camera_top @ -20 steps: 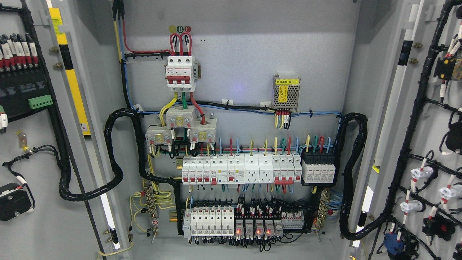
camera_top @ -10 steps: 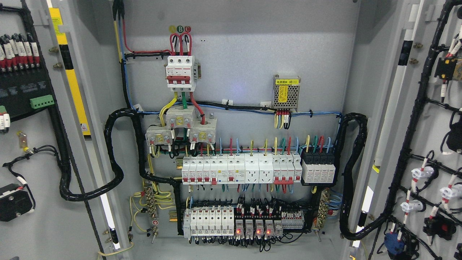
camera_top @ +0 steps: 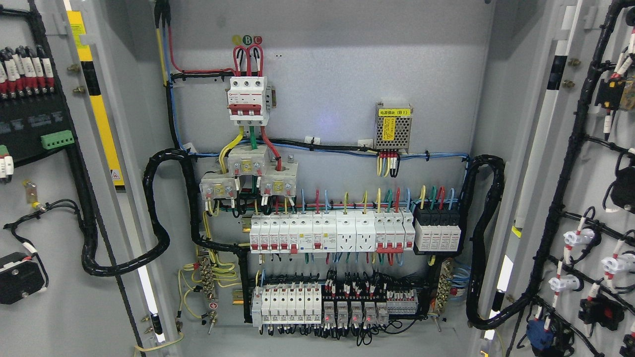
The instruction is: Open door with both hands
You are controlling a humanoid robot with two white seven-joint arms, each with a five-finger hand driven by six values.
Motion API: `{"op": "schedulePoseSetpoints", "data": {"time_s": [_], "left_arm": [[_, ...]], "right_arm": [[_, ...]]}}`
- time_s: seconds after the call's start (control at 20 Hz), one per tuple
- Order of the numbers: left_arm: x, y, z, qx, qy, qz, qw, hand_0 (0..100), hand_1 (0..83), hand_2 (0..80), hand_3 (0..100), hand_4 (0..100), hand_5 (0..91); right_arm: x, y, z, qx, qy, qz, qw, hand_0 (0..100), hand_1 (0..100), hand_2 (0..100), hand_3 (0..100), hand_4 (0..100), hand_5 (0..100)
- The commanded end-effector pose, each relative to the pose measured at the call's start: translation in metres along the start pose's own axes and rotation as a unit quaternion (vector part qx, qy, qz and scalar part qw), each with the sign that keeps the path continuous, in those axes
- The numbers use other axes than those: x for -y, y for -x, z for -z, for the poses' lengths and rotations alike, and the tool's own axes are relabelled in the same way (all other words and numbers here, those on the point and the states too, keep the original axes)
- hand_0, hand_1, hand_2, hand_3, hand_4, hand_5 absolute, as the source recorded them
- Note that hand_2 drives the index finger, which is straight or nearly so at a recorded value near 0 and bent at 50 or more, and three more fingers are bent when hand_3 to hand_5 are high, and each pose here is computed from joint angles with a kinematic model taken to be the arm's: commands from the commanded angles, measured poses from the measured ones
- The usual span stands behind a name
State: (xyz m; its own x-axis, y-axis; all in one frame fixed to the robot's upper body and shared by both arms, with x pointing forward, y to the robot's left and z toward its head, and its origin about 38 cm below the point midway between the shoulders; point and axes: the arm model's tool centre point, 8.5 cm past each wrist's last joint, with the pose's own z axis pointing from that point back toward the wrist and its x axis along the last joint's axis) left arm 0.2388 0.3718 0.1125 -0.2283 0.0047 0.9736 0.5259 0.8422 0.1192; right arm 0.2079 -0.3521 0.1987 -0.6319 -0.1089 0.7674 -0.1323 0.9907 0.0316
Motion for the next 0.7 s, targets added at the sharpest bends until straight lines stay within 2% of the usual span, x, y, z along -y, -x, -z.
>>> {"op": "schedulePoseSetpoints", "data": {"time_s": [0.0,0.15,0.25,0.35,0.5,0.65], "left_arm": [[0.109,0.059,0.026,-0.025,0.040,-0.091,0.995,12,55.6,0.0,0,0,0.0],[0.120,0.093,0.017,-0.063,-0.017,-0.130,0.989,12,55.6,0.0,0,0,0.0],[0.122,0.113,0.006,-0.091,-0.055,-0.148,0.983,12,55.6,0.0,0,0,0.0],[0.128,0.138,-0.007,-0.124,-0.092,-0.171,0.973,12,55.6,0.0,0,0,0.0],[0.150,0.181,-0.032,-0.193,-0.153,-0.211,0.946,12,55.6,0.0,0,0,0.0],[0.168,0.227,-0.067,-0.280,-0.233,-0.234,0.901,12,55.6,0.0,0,0,0.0]], "right_arm": [[-0.054,0.029,-0.001,-0.030,-0.058,0.086,0.994,0,50,4,0,0,0],[-0.096,0.056,-0.014,-0.077,-0.094,0.132,0.984,0,50,4,0,0,0],[-0.110,0.092,-0.040,-0.139,-0.105,0.135,0.975,0,50,4,0,0,0],[-0.107,0.135,-0.074,-0.215,-0.087,0.133,0.964,0,50,4,0,0,0],[-0.093,0.173,-0.128,-0.310,-0.066,0.116,0.941,0,50,4,0,0,0],[-0.080,0.197,-0.186,-0.394,-0.034,0.108,0.912,0,50,4,0,0,0]]}}
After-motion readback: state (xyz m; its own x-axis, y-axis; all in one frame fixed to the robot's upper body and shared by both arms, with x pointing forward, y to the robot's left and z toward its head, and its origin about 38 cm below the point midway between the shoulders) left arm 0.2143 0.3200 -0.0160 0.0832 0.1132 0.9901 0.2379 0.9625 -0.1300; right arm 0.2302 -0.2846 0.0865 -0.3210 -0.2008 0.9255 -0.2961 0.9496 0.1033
